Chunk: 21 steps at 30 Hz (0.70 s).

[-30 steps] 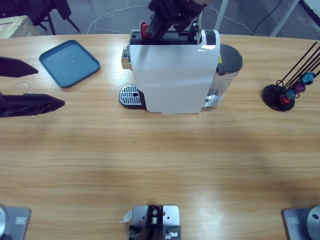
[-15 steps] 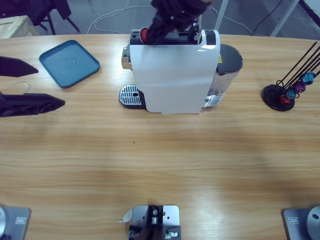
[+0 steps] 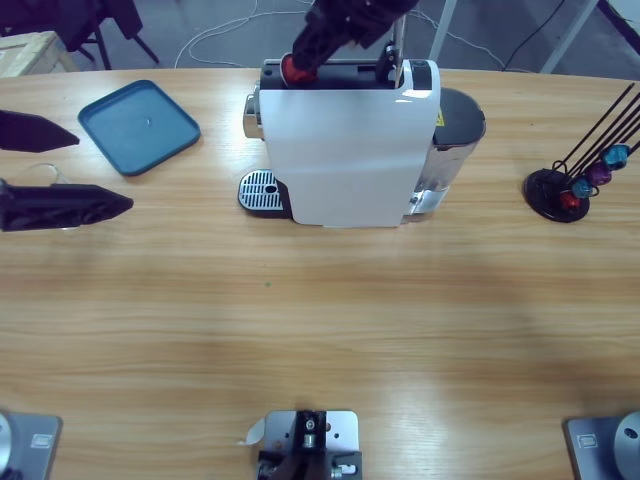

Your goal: Pour coffee

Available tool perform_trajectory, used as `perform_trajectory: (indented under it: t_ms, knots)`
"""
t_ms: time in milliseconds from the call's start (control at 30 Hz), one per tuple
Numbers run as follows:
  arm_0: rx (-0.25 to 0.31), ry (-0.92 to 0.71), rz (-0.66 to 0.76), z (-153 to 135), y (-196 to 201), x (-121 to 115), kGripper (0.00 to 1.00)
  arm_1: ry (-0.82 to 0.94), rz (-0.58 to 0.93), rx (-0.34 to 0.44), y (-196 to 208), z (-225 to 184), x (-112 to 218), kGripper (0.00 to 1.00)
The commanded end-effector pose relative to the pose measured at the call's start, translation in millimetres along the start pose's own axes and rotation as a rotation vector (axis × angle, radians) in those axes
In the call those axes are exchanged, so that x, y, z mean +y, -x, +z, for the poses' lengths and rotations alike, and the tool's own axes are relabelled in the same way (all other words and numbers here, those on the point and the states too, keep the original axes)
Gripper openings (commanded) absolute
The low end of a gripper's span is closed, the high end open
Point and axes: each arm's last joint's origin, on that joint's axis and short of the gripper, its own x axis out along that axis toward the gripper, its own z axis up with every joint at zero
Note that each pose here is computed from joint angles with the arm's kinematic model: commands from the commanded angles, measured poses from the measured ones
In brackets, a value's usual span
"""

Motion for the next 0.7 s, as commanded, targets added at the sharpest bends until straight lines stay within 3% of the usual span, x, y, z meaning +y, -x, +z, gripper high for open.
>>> perform_trajectory:
  t_ms: [33,433,600,700]
  knots:
    - [0.059,0.006,0.008,-10.5,-15.9,-1.3,1.0,-0.07,0.022,-0.035,7.9,3.5,2.4,0.0]
    - [0.062,0.012,0.006,-11.0,-16.8,-1.5,1.0,-0.09,0.02,-0.026,12.9,-1.1,4.0,0.0]
    - [0.052,0.013,0.007,-9.9,-15.8,-1.2,1.0,-0.171,0.031,-0.11,54.9,12.5,9.8,0.0]
    - [0.039,0.015,0.006,-8.1,-14.0,-1.1,1.0,-0.289,0.076,-0.085,79.6,4.0,28.3,0.0]
